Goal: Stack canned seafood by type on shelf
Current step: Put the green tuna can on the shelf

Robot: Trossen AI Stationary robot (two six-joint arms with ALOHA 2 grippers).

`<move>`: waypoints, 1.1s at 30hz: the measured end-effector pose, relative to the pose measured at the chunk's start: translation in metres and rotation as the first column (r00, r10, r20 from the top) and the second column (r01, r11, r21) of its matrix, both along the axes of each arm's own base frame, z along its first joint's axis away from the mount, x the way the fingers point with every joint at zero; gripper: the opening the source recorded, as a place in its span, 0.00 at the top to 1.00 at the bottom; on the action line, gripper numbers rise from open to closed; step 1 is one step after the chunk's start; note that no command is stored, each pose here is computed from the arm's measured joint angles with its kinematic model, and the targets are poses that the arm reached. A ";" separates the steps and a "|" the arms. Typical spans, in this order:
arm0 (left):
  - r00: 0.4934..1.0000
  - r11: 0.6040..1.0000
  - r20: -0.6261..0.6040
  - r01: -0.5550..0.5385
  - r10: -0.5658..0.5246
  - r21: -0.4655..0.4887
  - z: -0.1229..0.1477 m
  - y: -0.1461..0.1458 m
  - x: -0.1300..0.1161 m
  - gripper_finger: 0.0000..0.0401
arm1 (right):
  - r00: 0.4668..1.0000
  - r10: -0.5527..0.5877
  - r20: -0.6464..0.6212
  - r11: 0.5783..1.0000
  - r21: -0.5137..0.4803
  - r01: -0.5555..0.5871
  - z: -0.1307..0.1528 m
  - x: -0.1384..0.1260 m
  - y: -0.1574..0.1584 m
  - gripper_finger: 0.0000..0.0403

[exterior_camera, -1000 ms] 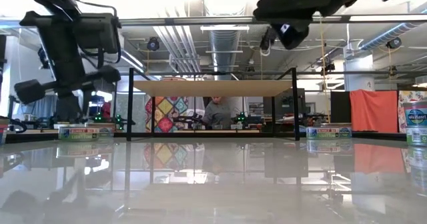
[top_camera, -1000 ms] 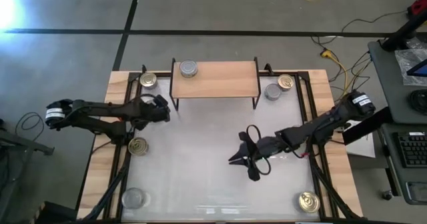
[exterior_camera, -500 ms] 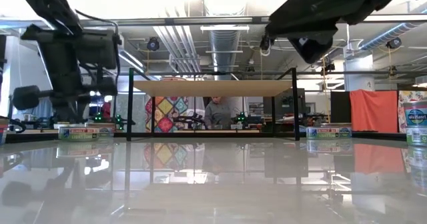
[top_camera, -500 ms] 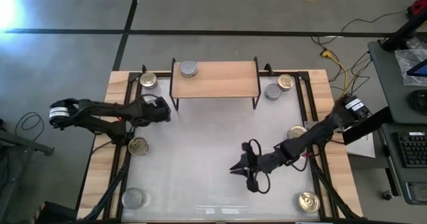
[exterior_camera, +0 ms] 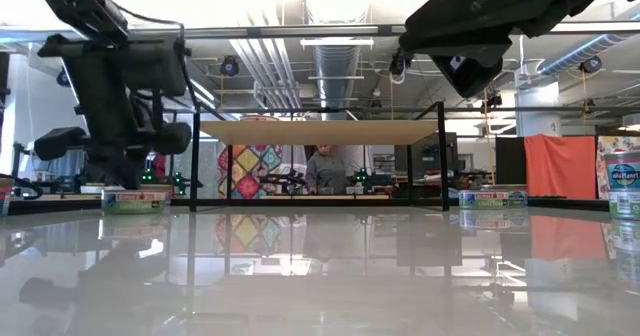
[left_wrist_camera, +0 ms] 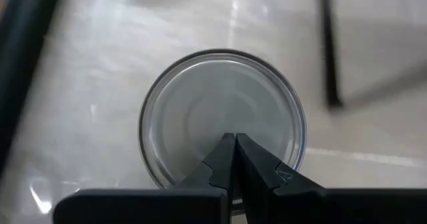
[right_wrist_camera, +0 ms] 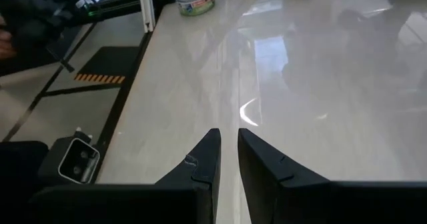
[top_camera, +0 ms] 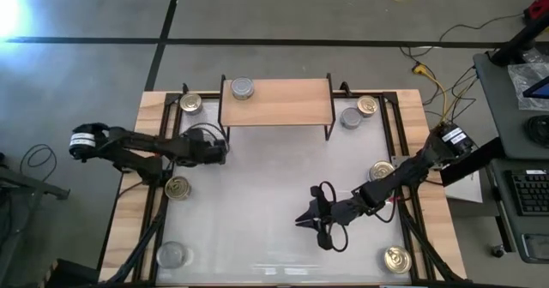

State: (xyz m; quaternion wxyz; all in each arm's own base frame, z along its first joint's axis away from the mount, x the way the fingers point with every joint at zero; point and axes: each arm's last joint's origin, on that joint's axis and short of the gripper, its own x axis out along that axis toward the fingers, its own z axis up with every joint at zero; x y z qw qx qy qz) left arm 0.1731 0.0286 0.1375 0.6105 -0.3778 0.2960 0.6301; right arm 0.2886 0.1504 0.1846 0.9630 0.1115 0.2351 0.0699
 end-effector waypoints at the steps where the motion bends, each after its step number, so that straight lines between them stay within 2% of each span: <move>1: 0.999 0.999 0.001 0.034 -0.034 -0.006 0.001 -0.006 0.003 1.00 | 1.000 0.003 0.003 1.000 -0.010 -0.003 0.000 0.000 0.000 0.89; 7: 0.973 0.974 0.029 0.228 -0.227 -0.019 0.003 -0.042 0.021 1.00 | 1.000 -0.024 0.013 0.999 -0.031 0.024 0.000 0.000 -0.001 0.89; 11: 0.924 0.924 0.009 0.381 -0.381 0.026 0.002 -0.066 0.035 1.00 | 0.999 -0.034 0.018 0.998 -0.044 0.035 0.000 0.000 -0.001 0.89; 15: 0.878 0.876 -0.009 0.479 -0.479 0.052 0.003 -0.081 0.057 1.00 | 0.999 -0.034 0.019 0.998 -0.045 0.034 0.000 0.000 -0.001 0.89; 17: 0.815 0.814 -0.091 0.578 -0.573 0.054 0.004 -0.084 0.069 1.00 | 0.999 -0.036 0.018 0.999 -0.041 0.037 0.000 0.000 -0.001 0.89; 19: 0.696 0.707 -0.201 0.707 -0.689 0.026 0.007 -0.088 0.081 1.00 | 0.999 -0.039 0.017 0.999 -0.035 0.039 0.000 0.000 -0.001 0.89; 22: 0.617 0.638 -0.247 0.770 -0.747 -0.009 0.017 -0.095 0.099 1.00 | 0.999 -0.040 0.015 0.999 -0.028 0.040 0.000 0.000 -0.001 0.89; 25: 0.481 0.510 -0.322 0.860 -0.815 -0.006 0.036 -0.100 0.116 1.00 | 0.999 -0.039 0.013 0.999 -0.025 0.039 0.000 0.000 0.000 0.89; 26: 0.448 0.479 -0.355 0.878 -0.821 0.000 0.042 -0.100 0.119 1.00 | 0.999 -0.039 0.011 0.999 -0.026 0.039 0.000 -0.001 0.000 0.89; 29: 0.366 0.415 -0.460 0.910 -0.809 -0.006 0.052 -0.100 0.118 1.00 | 0.999 -0.038 0.008 0.999 -0.031 0.038 0.000 -0.001 0.000 0.89; 33: 0.306 0.362 -0.540 0.932 -0.784 0.002 0.057 -0.099 0.104 1.00 | 0.999 -0.037 0.003 0.999 -0.036 0.037 -0.002 0.000 0.000 0.89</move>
